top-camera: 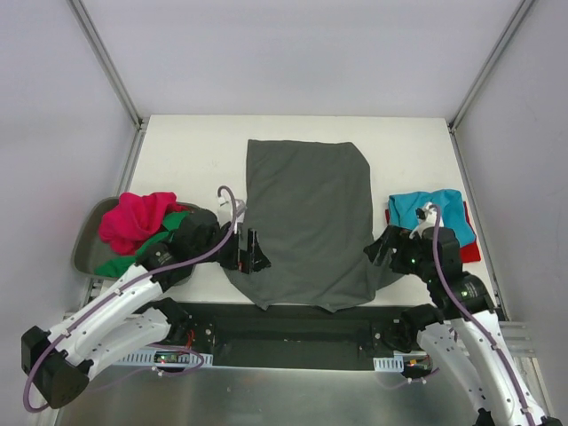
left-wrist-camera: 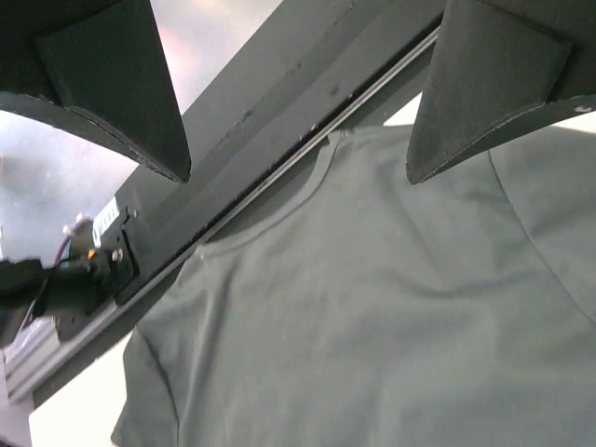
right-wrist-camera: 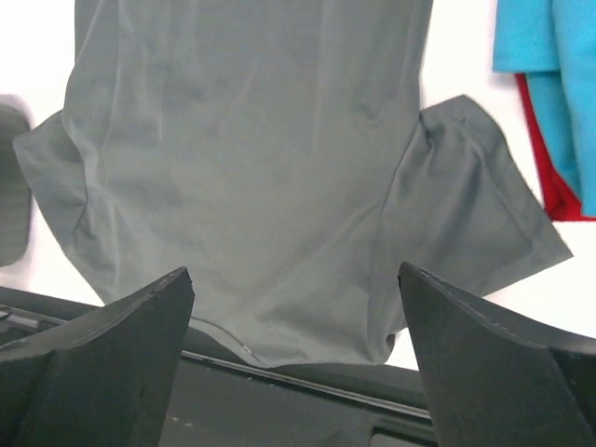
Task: Fold and stack the t-shirts
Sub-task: Flatten out the tshirt, then grap the side of the flattened tshirt closest away from the robot with both arms
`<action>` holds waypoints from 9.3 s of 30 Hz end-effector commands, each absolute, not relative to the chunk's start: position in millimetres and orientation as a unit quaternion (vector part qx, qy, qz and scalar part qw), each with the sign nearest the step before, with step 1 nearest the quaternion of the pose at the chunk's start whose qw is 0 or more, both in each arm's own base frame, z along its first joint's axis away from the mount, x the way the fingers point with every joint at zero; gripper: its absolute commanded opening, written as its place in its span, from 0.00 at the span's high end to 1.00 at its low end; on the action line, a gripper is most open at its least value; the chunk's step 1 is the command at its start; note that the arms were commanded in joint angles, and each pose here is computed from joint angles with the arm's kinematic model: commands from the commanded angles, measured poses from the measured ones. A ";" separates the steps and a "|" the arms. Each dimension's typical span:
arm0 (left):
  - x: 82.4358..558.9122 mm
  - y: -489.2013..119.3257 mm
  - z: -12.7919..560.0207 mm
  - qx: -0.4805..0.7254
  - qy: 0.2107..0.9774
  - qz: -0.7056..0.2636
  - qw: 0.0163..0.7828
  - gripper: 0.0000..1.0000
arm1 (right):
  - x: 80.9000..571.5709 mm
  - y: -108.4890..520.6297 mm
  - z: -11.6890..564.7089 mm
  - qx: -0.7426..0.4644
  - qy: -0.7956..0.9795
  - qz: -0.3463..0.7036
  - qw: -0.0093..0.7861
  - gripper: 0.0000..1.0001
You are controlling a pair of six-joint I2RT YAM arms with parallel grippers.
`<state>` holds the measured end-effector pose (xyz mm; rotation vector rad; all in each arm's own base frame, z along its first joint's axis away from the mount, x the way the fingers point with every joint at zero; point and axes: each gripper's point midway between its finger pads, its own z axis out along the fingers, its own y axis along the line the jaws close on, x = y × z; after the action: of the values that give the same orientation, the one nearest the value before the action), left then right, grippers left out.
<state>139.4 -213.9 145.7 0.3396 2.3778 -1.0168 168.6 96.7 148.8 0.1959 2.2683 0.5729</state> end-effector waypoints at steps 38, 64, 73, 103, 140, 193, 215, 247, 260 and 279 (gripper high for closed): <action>459.5 -201.8 45.3 -0.089 0.960 -0.086 0.253 0.01 | 167.4 325.9 43.9 -0.169 0.920 0.331 0.122 0.04; 352.9 -168.7 59.8 -0.140 0.964 -0.063 0.218 0.01 | 413.9 174.1 80.3 -0.058 0.946 0.171 0.269 0.04; 425.3 -154.0 35.0 -0.170 0.962 -0.122 0.178 0.01 | 402.3 174.9 48.7 -0.035 0.961 0.181 0.204 0.04; 411.4 -149.5 146.3 -0.115 0.945 -0.101 0.289 0.01 | 236.9 106.8 99.9 0.099 0.944 0.043 0.312 0.04; 235.0 -170.3 58.9 -0.095 0.964 -0.171 0.179 0.01 | 251.2 88.1 45.9 0.246 0.915 0.072 0.312 0.88; 231.0 -154.6 47.2 -0.119 0.965 -0.139 0.188 0.01 | 324.9 122.0 39.3 0.062 0.967 0.036 0.245 0.51; 229.7 -155.5 36.2 -0.124 0.970 -0.129 0.167 0.01 | 286.3 101.4 50.7 0.080 0.969 0.015 0.233 0.99; 119.6 -136.6 37.7 -0.130 0.979 -0.142 0.072 0.43 | 201.1 54.7 31.9 0.098 0.976 -0.039 0.189 0.98; 107.6 -130.3 20.1 -0.120 0.987 -0.099 0.035 0.69 | 197.8 53.7 27.9 0.100 0.977 -0.034 0.187 0.97; 124.8 -136.8 38.4 -0.108 0.983 -0.115 0.088 1.00 | 198.4 62.0 34.2 0.111 0.973 -0.001 0.203 0.98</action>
<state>112.1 -133.5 18.3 -0.3605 3.0227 -0.3007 196.1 59.2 23.1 0.2880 2.7517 -0.0495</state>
